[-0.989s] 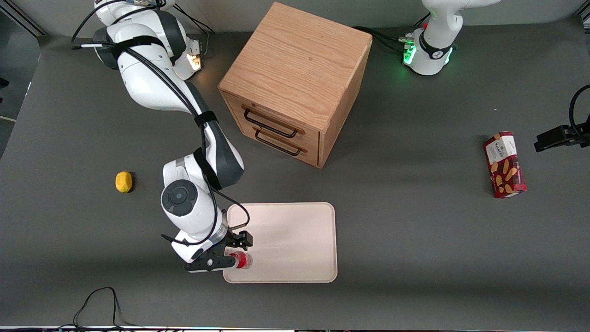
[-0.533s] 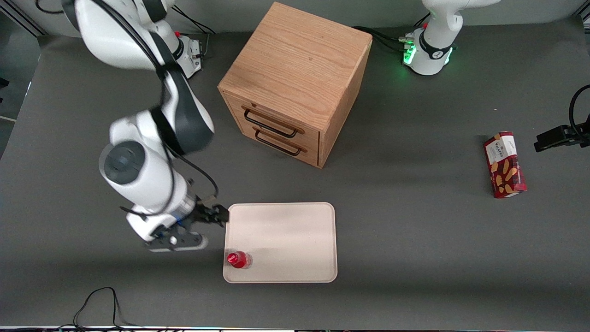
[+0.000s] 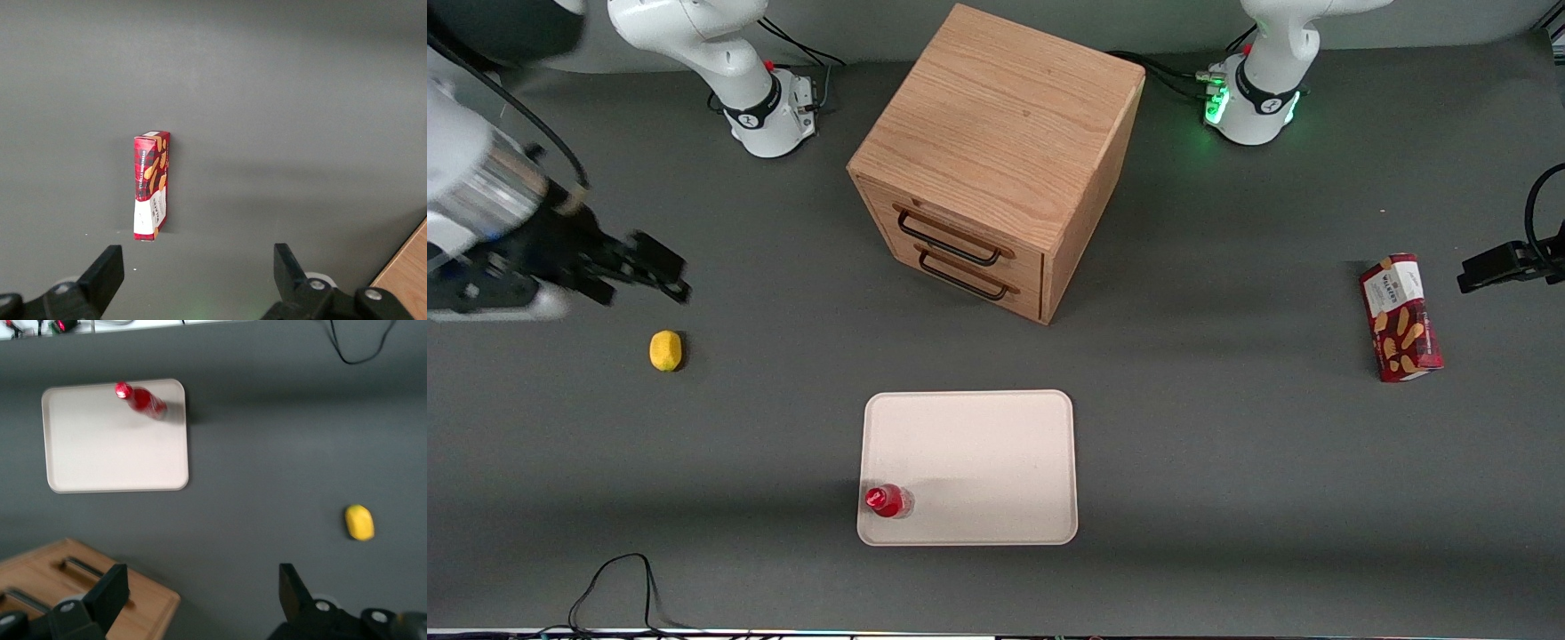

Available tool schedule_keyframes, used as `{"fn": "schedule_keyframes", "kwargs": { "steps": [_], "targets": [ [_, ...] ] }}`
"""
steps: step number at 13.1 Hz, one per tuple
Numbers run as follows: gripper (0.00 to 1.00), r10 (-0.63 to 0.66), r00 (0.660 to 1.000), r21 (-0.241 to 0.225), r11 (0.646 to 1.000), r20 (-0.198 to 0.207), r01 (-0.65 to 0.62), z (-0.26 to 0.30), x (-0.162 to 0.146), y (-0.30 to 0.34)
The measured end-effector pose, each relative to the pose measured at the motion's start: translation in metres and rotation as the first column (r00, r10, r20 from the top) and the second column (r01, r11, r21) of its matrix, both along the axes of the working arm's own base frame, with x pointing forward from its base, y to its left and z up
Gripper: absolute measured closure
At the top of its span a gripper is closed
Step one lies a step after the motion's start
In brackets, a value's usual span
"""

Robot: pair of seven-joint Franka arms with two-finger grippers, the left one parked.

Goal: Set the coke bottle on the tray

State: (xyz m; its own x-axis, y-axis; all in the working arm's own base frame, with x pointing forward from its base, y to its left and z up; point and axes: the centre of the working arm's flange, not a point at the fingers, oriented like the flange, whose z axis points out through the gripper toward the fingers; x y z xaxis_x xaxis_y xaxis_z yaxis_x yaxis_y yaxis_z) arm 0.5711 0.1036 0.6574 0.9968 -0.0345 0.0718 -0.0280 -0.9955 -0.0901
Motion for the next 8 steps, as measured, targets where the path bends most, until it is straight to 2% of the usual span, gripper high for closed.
{"fn": "schedule_keyframes", "kwargs": {
  "steps": [3, 8],
  "targets": [
    [0.0, 0.023, 0.999, -0.005, 1.0, -0.038, -0.023, 0.006, -0.031, -0.054],
    [0.0, 0.056, 0.996, -0.009, 0.998, -0.071, -0.057, -0.013, -0.031, -0.107]
  ]
}}
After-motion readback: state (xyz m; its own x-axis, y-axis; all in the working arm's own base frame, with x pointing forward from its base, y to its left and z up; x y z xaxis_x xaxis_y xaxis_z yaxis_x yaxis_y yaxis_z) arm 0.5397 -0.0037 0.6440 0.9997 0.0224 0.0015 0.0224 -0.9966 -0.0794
